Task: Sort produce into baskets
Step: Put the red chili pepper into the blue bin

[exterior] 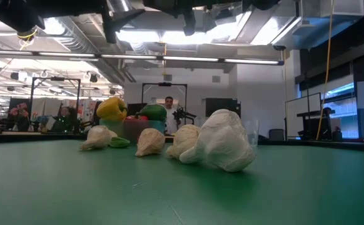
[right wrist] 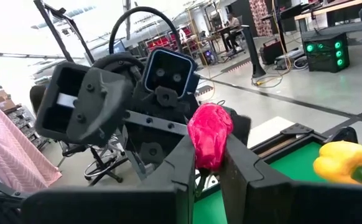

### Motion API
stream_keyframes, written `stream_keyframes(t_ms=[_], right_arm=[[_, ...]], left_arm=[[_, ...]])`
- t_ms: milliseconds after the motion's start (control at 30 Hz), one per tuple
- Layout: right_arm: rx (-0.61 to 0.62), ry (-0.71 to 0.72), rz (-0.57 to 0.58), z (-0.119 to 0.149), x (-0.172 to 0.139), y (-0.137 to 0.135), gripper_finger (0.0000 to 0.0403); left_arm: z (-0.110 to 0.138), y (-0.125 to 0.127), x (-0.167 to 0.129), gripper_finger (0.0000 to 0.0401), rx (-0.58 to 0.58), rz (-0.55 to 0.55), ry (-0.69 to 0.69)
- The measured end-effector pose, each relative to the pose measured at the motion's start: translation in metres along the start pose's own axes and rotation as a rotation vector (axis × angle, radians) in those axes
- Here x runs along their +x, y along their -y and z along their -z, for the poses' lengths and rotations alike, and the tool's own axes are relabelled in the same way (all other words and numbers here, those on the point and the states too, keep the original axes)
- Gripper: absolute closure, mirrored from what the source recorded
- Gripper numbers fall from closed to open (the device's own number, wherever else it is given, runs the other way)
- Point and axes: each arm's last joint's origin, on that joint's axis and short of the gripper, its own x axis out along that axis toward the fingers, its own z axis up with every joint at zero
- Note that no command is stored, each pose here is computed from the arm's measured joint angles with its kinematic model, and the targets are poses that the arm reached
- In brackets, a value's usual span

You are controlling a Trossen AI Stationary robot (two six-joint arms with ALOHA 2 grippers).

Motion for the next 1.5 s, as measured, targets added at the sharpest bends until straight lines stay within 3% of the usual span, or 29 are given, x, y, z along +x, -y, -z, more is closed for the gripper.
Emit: stream_keyframes(t_ms=[367, 1500], right_arm=[[0.001, -0.001, 0.0, 0.0001, 0.0, 0.0, 0.0361], [0.002, -0.043, -0.012, 0.0038, 0.0, 0.0005, 0.0361]], left_arm=[[0.0032, -0.0026, 0.0, 0.0133, 0.009, -0.026, -0.032], [0.004, -0.0038, 0.0003, 0.0238, 0.051, -0.034, -0.037]])
